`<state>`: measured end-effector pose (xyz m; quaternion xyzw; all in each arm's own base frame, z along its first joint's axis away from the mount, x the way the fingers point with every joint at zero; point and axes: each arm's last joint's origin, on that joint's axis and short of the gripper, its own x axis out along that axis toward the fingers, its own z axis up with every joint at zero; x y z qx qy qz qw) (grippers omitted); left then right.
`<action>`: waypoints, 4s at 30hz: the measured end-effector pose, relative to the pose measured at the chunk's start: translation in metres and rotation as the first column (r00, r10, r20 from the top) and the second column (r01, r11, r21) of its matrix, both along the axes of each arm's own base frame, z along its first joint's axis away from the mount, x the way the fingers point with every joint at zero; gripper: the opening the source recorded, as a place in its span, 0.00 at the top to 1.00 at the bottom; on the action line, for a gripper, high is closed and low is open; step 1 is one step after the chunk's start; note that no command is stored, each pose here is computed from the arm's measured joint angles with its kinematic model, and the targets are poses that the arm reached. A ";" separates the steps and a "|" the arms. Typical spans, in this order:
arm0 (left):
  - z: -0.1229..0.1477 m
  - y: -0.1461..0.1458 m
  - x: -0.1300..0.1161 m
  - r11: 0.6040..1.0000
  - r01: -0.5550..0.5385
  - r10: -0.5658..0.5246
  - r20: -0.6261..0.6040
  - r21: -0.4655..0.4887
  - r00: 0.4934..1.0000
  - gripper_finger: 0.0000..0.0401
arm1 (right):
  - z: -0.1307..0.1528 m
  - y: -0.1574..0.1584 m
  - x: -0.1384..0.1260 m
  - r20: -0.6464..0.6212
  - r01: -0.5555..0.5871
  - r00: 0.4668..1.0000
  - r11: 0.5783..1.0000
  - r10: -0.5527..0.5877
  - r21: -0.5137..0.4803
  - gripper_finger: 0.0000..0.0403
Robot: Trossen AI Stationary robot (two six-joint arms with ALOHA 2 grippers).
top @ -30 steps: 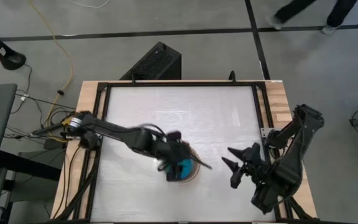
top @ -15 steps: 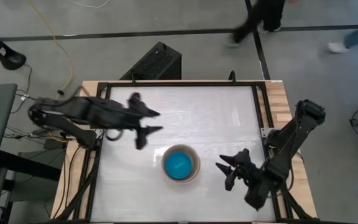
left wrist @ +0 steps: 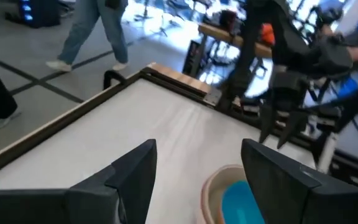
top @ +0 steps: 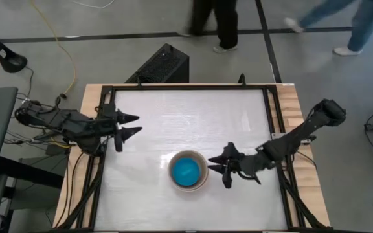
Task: Nest bowls inside each other
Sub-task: Stack the light blue bowl on top of the blue patterned bowl, then return to Home Position
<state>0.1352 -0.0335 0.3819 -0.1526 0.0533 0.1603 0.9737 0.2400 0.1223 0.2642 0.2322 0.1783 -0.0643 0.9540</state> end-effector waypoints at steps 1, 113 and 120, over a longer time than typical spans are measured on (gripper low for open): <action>-0.008 0.001 -0.004 1.000 -0.015 0.015 0.013 -0.007 1.000 0.44 | -0.005 -0.004 0.002 0.004 -0.021 1.000 1.000 0.021 0.015 0.74; -0.215 0.018 -0.041 0.994 -0.108 0.109 0.060 -0.014 0.992 0.44 | -0.118 -0.113 -0.128 0.095 0.038 0.995 0.998 -0.033 -0.042 0.89; -0.218 0.015 -0.038 0.998 -0.056 0.056 0.007 0.030 0.998 0.44 | -0.127 -0.112 -0.124 -0.002 0.019 1.000 0.998 -0.020 -0.054 0.89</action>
